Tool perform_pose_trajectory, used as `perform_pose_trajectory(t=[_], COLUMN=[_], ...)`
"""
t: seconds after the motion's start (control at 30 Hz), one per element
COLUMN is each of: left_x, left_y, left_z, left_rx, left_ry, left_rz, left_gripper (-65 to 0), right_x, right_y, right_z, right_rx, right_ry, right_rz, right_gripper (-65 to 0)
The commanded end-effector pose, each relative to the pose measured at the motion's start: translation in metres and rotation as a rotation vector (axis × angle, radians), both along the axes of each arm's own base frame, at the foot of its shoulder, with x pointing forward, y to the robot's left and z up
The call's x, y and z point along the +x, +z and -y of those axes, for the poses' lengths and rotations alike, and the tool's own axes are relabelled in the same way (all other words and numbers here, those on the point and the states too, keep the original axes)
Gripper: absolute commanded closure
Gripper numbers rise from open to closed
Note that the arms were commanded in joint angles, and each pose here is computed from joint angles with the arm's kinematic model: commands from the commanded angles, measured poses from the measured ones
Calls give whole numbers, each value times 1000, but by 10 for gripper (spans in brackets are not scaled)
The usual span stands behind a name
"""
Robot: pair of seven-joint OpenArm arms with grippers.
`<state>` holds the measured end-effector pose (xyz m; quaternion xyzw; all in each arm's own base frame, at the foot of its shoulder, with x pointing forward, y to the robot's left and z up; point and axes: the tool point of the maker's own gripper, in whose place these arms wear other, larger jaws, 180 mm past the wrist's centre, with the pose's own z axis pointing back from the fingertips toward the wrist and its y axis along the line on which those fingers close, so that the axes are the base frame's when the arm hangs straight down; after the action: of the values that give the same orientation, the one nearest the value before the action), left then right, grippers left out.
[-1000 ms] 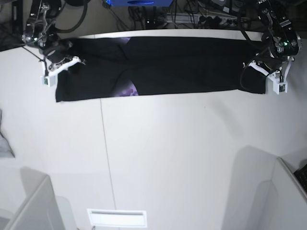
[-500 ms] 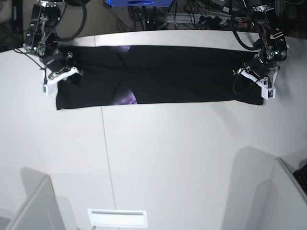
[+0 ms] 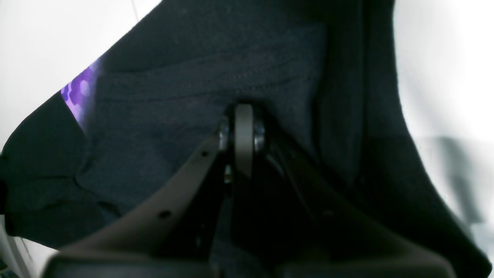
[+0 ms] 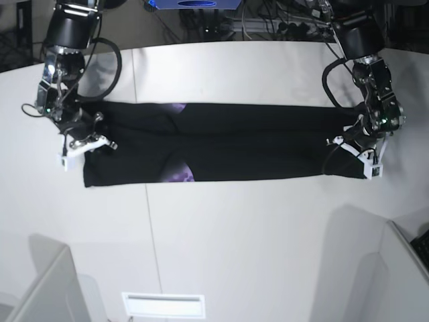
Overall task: Fold the T-shirt properly
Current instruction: 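Pull the folded strip away from the robot and release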
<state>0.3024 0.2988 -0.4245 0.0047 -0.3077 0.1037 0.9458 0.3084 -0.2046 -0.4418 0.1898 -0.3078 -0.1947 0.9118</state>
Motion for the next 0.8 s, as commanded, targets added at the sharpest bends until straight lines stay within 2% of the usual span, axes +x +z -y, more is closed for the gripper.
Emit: perform_pose_trajectory(t=[0.0, 0.13, 0.2, 0.4, 0.53, 0.7, 0.77], left_x=[0, 6, 5, -20, -37, -57, -62], left_y=[10, 47, 73, 129, 127, 109, 99], left_z=[-13, -12, -21, -48, -60, -82, -86], left_rx=[52, 42, 32, 27, 5, -48, -70], left_ry=[18, 12, 46, 113, 129, 221, 245], left_rz=[-5, 43, 96, 232, 224, 191, 166], left_gripper=[0, 0, 0, 0, 0, 0, -117], right_x=[3, 13, 14, 10, 2, -3, -4], right_y=[4, 33, 49, 93, 97, 90, 89], right_z=[13, 9, 6, -2, -10, -15, -19], right_rx=[-55, -81, -95, -155, -152, -135, -124], right_ry=[-15, 9, 26, 66, 79, 91, 91], right_rz=[-7, 75, 115, 235, 238, 201, 201], right_gripper=[0, 0, 0, 0, 0, 0, 0])
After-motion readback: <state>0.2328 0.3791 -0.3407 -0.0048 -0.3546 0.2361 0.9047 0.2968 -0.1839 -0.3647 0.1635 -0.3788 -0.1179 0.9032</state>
